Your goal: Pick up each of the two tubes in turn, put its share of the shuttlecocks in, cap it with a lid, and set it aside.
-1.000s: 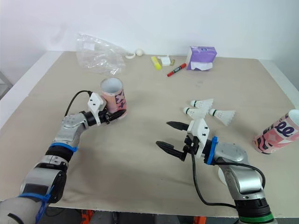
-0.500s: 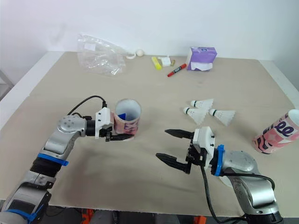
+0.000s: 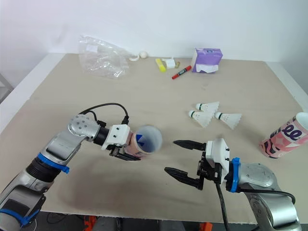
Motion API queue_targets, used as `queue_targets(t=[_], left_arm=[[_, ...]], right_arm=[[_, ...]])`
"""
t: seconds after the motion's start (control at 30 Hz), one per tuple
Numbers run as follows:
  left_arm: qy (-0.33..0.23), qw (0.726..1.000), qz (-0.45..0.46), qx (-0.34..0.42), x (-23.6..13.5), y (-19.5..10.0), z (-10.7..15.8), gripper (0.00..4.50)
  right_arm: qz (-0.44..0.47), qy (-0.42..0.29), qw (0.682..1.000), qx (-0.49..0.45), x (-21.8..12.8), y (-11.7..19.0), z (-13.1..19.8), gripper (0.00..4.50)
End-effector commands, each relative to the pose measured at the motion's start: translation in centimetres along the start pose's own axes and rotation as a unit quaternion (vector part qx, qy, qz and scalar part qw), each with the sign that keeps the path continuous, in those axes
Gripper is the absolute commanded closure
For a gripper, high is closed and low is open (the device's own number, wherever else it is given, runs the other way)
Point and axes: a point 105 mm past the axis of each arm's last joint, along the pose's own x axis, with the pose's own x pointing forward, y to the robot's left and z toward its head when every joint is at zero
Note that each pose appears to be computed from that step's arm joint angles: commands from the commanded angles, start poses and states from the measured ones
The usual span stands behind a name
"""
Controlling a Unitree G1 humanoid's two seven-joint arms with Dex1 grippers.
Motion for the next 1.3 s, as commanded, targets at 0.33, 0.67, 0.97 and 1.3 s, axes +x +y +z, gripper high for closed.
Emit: queue_targets(t=[0.33, 0.67, 0.97, 1.3], left_arm=[[0.04, 0.999, -0.014, 0.017, 0.8, 0.3, 0.0, 1.74], [0.048, 0.999, -0.011, 0.019, 0.8, 0.8, -0.2, 1.74], [0.052, 0.998, -0.01, 0.019, 0.7, 1.3, -0.2, 1.74], [0.049, 0.999, -0.003, 0.022, 0.8, 1.4, 0.0, 1.74]], right_arm=[[-0.008, -0.019, 0.999, -0.025, 0.3, 0.1, 1.4, 0.0], [-0.118, -0.039, 0.992, 0.015, -1.6, -2.3, 1.6, 0.0], [-0.265, -0.022, 0.962, 0.057, -4.5, -7.4, -0.1, 0.0], [-0.353, 0.015, 0.929, 0.111, -4.0, -11.8, -3.2, 0.0]])
